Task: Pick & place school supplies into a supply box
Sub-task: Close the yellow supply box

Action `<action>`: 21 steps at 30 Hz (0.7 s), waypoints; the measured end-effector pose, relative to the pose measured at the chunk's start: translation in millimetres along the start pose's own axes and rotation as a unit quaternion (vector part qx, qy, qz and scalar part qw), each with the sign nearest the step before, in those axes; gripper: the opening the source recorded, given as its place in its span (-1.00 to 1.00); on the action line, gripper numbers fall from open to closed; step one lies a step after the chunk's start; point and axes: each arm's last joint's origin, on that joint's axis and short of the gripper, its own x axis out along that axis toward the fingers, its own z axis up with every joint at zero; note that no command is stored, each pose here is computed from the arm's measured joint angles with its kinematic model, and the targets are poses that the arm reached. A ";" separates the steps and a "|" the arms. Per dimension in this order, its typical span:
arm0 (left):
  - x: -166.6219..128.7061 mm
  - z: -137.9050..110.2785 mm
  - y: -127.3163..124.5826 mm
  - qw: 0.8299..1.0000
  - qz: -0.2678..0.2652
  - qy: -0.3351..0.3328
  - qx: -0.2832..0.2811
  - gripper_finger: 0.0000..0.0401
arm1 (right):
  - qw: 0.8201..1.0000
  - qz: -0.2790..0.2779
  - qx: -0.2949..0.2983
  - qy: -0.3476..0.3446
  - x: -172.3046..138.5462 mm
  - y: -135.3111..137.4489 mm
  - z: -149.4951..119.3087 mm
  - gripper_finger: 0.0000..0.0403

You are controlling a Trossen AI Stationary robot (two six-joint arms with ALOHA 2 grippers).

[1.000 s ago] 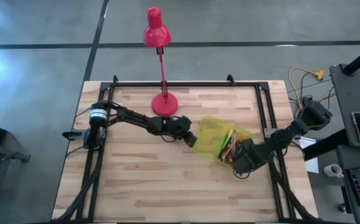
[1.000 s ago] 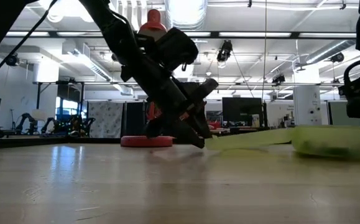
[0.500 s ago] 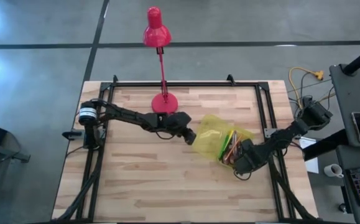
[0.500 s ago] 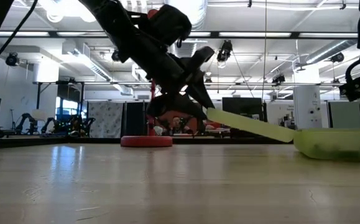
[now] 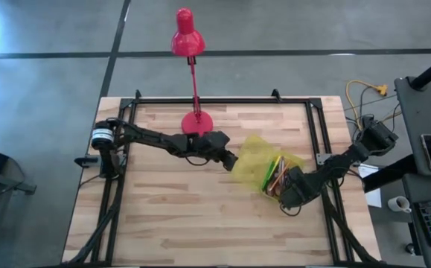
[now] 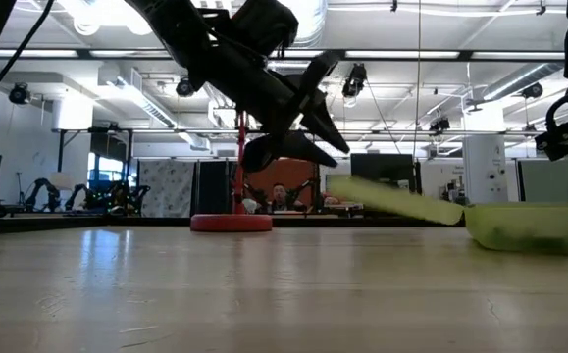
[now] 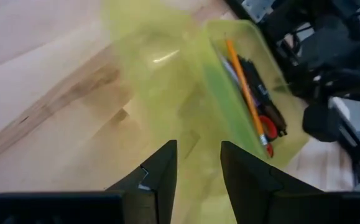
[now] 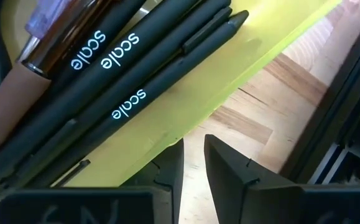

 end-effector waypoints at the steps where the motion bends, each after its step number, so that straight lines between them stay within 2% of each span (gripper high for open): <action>1: -1.4 1.3 -1.2 1.000 -0.003 -0.003 0.000 -0.46 | 1.000 -0.001 -0.005 0.000 0.2 -0.2 0.0 -0.71; 6: -7.1 7.8 -7.4 0.999 -0.024 -0.025 -0.001 -0.46 | 0.999 -0.002 -0.033 0.001 0.4 -0.5 0.5 -0.71; 10: -7.8 6.1 -5.9 1.000 -0.016 -0.014 0.000 -0.46 | 0.999 -0.001 -0.042 0.005 0.5 0.0 2.3 -0.71; 16: -9.5 -7.2 10.1 0.996 0.081 0.039 0.011 -0.46 | 0.998 0.002 -0.067 0.010 0.2 1.4 11.5 -0.71; 21: -10.6 -11.8 17.1 0.993 0.107 0.040 0.013 -0.46 | 0.996 0.008 -0.093 -0.008 -1.2 4.0 23.0 -0.71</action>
